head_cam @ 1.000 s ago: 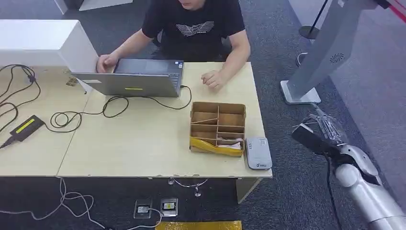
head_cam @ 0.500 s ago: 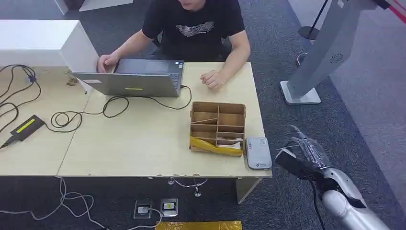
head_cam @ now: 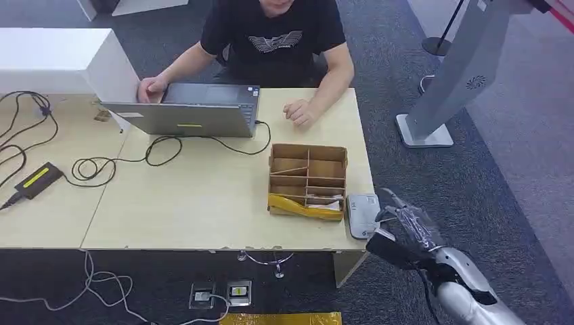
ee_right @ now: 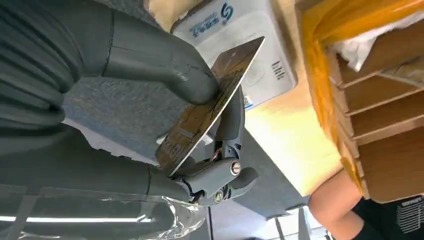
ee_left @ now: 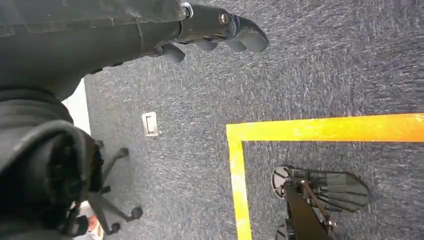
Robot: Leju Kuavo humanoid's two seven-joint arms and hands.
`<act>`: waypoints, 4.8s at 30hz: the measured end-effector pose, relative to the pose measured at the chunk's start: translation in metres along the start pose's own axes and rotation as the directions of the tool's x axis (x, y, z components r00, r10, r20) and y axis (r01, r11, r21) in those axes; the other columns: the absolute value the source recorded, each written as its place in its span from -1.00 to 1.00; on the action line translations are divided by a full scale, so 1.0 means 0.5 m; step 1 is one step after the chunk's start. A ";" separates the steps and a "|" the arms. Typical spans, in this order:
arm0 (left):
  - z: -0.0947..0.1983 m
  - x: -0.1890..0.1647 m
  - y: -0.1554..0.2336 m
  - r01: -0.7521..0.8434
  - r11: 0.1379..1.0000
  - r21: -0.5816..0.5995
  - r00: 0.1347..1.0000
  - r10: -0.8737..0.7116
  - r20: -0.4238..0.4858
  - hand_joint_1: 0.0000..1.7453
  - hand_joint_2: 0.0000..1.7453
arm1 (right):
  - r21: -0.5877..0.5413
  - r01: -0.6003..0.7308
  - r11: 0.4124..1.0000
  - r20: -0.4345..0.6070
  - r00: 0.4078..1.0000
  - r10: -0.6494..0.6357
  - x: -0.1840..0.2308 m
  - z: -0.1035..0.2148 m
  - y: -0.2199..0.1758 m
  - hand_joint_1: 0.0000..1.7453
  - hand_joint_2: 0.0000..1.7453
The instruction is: Pass the card to the sensor for recognition and then transmit it.
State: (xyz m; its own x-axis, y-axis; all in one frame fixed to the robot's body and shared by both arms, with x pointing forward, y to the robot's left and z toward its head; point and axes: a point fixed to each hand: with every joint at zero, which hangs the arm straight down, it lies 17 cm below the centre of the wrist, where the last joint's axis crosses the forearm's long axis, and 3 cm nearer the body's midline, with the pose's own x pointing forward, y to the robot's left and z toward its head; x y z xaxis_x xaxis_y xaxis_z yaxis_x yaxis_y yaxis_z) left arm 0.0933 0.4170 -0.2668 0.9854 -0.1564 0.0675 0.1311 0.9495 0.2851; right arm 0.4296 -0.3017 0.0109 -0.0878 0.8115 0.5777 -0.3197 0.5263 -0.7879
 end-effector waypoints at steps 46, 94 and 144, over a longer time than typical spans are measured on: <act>0.000 0.005 0.010 -0.009 1.000 -0.007 1.000 0.009 0.009 -1.00 -1.00 | -0.063 -0.022 0.998 -0.072 0.997 0.018 -0.101 -0.055 -0.125 1.00 1.00; 0.002 0.021 0.008 0.121 0.992 -0.032 0.991 -0.120 0.054 -1.00 -1.00 | -0.139 -0.104 0.985 0.203 0.970 0.131 0.209 -0.207 -0.223 1.00 1.00; 0.001 -0.010 0.008 0.048 0.999 0.010 0.997 -0.047 -0.061 -1.00 -1.00 | -0.206 -0.167 0.964 0.037 0.983 0.178 0.267 0.026 -0.196 -1.00 1.00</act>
State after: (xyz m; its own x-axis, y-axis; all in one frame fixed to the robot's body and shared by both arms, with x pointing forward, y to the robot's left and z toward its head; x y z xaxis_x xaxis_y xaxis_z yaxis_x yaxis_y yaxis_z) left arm 0.0890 0.4214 -0.2655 0.9829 -0.1841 -0.0041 0.1770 0.9381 0.2978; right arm 0.4371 -0.2483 0.1681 -0.1778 0.8823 0.4357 -0.0988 0.4245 -0.9000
